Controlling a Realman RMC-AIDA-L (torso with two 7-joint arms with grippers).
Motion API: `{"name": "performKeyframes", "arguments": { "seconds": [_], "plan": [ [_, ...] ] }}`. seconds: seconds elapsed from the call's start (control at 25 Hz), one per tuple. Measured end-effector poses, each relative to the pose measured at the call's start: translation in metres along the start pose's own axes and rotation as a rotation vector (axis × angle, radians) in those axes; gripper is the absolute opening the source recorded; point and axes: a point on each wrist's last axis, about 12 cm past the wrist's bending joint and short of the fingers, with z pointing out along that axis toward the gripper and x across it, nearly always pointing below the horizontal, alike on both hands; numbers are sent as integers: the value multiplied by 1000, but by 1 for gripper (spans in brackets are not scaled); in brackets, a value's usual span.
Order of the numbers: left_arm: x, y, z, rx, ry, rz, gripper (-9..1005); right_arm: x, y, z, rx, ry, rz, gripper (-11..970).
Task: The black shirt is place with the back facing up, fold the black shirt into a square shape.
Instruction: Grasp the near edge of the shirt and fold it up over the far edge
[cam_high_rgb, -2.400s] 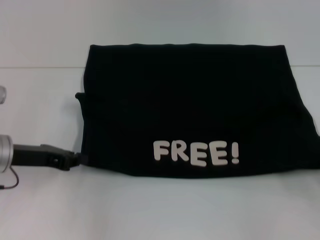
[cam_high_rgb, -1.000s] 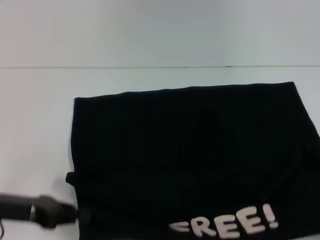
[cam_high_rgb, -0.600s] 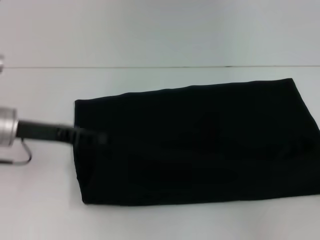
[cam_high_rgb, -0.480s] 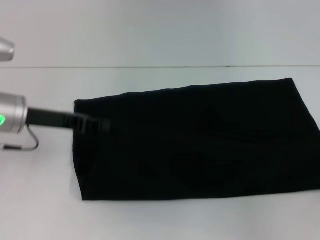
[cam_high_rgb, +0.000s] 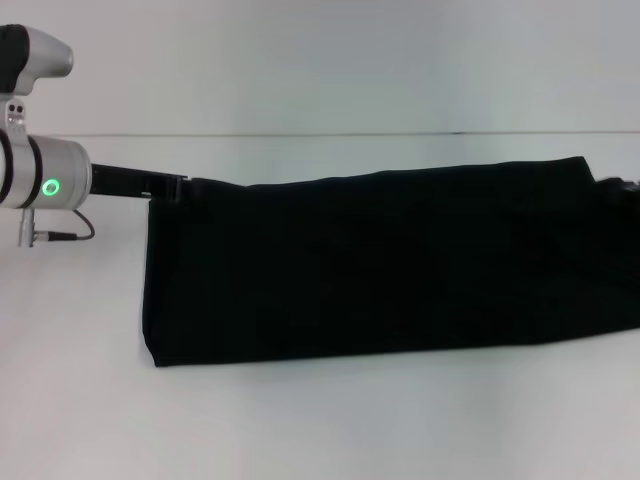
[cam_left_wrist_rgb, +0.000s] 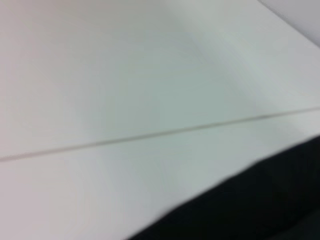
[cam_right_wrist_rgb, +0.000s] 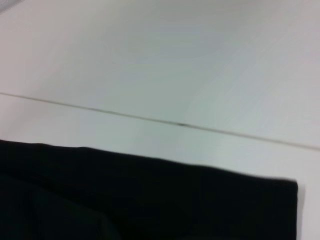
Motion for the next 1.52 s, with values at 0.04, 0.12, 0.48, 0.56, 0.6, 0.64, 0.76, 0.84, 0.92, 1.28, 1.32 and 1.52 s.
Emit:
{"name": "performKeyframes", "arguments": {
  "seconds": [0.04,0.12,0.48,0.56,0.6,0.64,0.76,0.84,0.92,1.28,1.32,1.52],
  "plan": [
    [-1,1,2,-19,-8,2,1,-5,3,6,14,-1,-14,49],
    [-4,2,5,-53,-20,10,1,-15,10,19,39,0,-46,49],
    [-12,8,8,-150,-69,21,2,-59,26,41,125,-59,-127,48],
    [-13,9,9,-164,-78,19,2,-64,26,42,134,-68,-132,47],
    [-14,10,8,-171,-86,17,2,-66,26,42,141,-73,-134,47],
    [-15,11,8,-177,-94,15,2,-67,26,42,147,-76,-135,47],
    [-20,11,7,-186,-126,3,2,-69,26,43,161,-81,-147,47],
    [-22,12,7,-190,-139,2,2,-70,26,43,166,-83,-150,48],
    [-24,13,7,-200,-147,5,2,-71,25,43,184,-89,-150,48],
    [-22,12,11,-225,-152,7,1,-66,29,50,195,-79,-160,49],
    [-22,12,12,-226,-151,7,1,-65,30,52,196,-79,-158,48],
    [-20,10,18,-264,-163,5,5,-61,32,56,222,-92,-141,66]
  ]
}}
